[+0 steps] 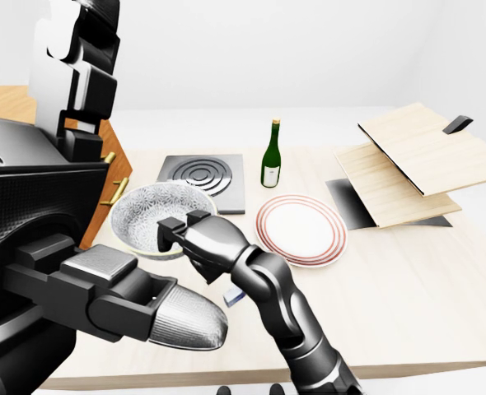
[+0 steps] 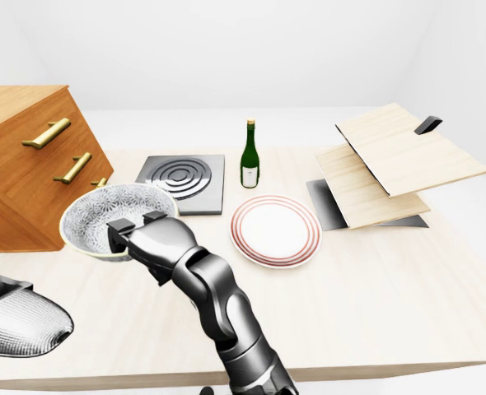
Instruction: Pick up the akita bowl and put it on the plate.
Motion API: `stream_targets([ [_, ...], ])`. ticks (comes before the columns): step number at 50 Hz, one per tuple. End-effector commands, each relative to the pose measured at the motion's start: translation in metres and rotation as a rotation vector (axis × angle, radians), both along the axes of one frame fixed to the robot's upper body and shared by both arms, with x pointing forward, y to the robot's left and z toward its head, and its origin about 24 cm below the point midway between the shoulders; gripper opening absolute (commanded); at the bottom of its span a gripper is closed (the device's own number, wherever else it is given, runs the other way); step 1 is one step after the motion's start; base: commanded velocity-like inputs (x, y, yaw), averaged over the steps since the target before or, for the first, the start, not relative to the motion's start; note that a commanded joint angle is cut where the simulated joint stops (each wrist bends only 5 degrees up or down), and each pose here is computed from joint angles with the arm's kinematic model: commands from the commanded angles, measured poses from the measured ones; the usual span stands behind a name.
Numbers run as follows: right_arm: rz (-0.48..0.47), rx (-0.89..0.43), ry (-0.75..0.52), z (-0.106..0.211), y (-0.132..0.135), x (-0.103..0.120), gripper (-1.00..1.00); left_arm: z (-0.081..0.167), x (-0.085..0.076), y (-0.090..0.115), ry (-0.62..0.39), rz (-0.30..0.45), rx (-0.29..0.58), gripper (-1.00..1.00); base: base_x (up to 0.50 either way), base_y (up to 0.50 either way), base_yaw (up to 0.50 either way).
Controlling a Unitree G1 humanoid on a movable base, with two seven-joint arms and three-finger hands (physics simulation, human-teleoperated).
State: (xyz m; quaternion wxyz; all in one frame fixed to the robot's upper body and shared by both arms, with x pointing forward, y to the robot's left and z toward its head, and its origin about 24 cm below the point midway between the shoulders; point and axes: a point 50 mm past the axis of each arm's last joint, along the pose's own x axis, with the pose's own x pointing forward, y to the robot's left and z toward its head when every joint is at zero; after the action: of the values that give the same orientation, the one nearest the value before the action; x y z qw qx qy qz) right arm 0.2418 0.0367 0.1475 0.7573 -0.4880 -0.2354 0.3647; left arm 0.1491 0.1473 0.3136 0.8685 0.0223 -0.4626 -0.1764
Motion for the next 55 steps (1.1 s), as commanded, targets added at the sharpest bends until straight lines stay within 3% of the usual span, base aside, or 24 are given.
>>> stream_targets([
  [1,-0.102,-0.007,-0.053,0.019,-0.025,0.028,-1.0,-0.001,0.0,0.001,0.004,0.005,-0.002,0.96,0.0,0.0,0.0],
  [10,-0.112,-0.006,-0.062,0.016,-0.022,0.022,-1.0,-0.002,0.001,0.001,0.008,0.011,-0.004,0.96,0.0,0.0,0.0],
  [14,-0.155,0.016,-0.048,0.03,-0.052,0.034,-1.0,-0.002,0.0,0.002,0.007,0.014,-0.006,0.96,0.0,0.0,0.0],
  [32,-0.319,-0.022,-0.123,0.046,-0.106,0.037,-1.0,-0.002,0.001,0.002,0.013,0.014,-0.001,0.96,0.0,0.0,0.0],
  [42,-0.381,-0.054,-0.133,0.038,-0.122,0.026,-1.0,-0.002,0.001,0.002,0.015,0.014,0.007,0.95,0.0,0.0,0.0],
  [55,-0.495,-0.076,-0.078,0.026,-0.15,0.033,-1.0,-0.002,0.001,0.001,0.018,0.015,0.011,0.96,0.0,0.0,0.0],
])
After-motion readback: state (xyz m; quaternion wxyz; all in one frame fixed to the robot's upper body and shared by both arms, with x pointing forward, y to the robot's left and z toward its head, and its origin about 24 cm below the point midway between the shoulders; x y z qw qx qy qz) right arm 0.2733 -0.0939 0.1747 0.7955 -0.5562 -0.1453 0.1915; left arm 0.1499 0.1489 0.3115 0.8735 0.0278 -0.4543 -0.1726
